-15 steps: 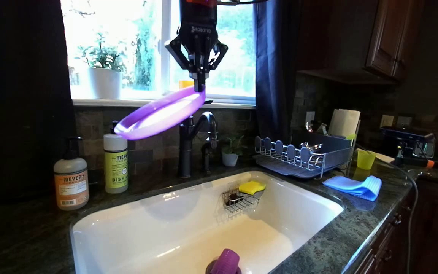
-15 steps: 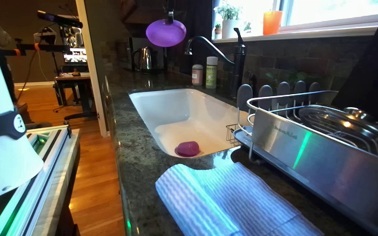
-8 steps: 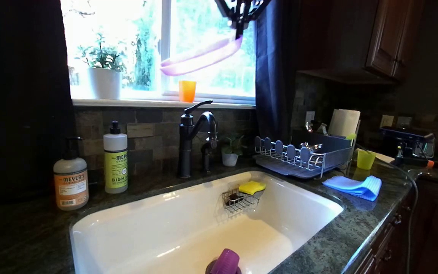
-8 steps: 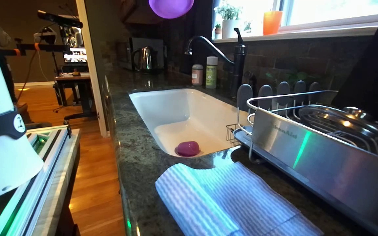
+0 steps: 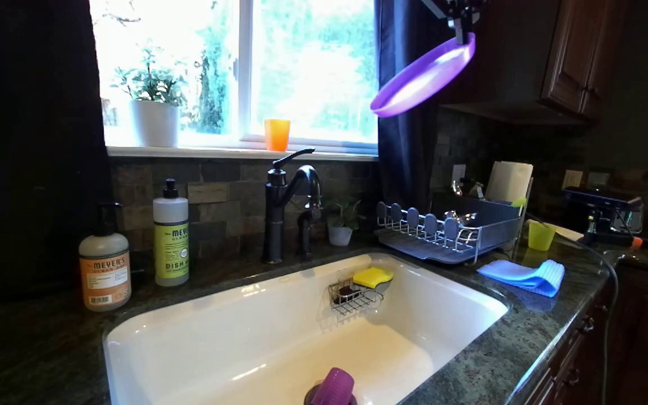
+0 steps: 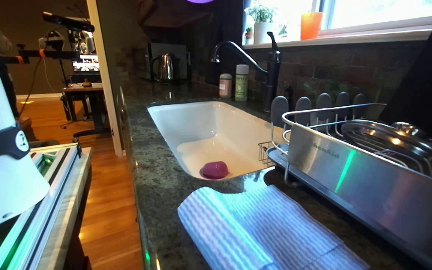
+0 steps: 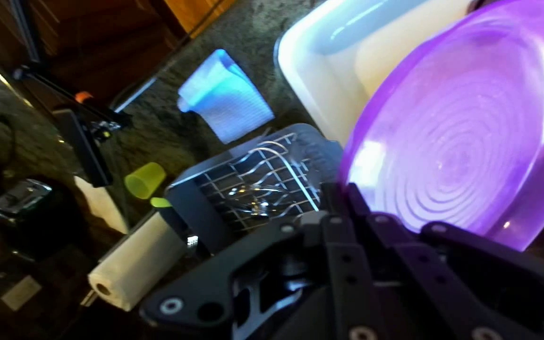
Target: Put the purple plate on the dishrack.
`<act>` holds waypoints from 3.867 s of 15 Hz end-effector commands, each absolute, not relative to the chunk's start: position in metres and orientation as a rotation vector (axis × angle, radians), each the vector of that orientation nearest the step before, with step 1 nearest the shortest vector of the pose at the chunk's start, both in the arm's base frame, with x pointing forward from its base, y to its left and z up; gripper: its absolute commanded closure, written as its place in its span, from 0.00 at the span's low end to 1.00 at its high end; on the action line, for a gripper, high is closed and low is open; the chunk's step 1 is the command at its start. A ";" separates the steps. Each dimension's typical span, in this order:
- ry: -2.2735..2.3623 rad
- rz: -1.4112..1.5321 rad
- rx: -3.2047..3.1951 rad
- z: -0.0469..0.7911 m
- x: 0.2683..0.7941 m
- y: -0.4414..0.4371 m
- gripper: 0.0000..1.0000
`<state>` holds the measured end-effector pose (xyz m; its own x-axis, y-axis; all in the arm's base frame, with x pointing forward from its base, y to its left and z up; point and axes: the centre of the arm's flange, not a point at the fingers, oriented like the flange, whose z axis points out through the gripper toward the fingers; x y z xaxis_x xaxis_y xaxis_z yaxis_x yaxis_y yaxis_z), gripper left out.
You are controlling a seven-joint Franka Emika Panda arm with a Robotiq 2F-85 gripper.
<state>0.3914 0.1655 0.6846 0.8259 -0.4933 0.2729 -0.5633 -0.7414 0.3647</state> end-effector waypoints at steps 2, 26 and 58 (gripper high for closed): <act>-0.840 0.039 2.343 0.665 0.409 0.131 0.99; -0.210 -0.075 2.094 0.545 0.471 0.013 0.99; 0.084 0.028 1.808 0.444 0.547 0.015 0.99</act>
<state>0.5437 0.0170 0.4599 0.9910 0.1238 -0.0511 0.0773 -0.2173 0.9730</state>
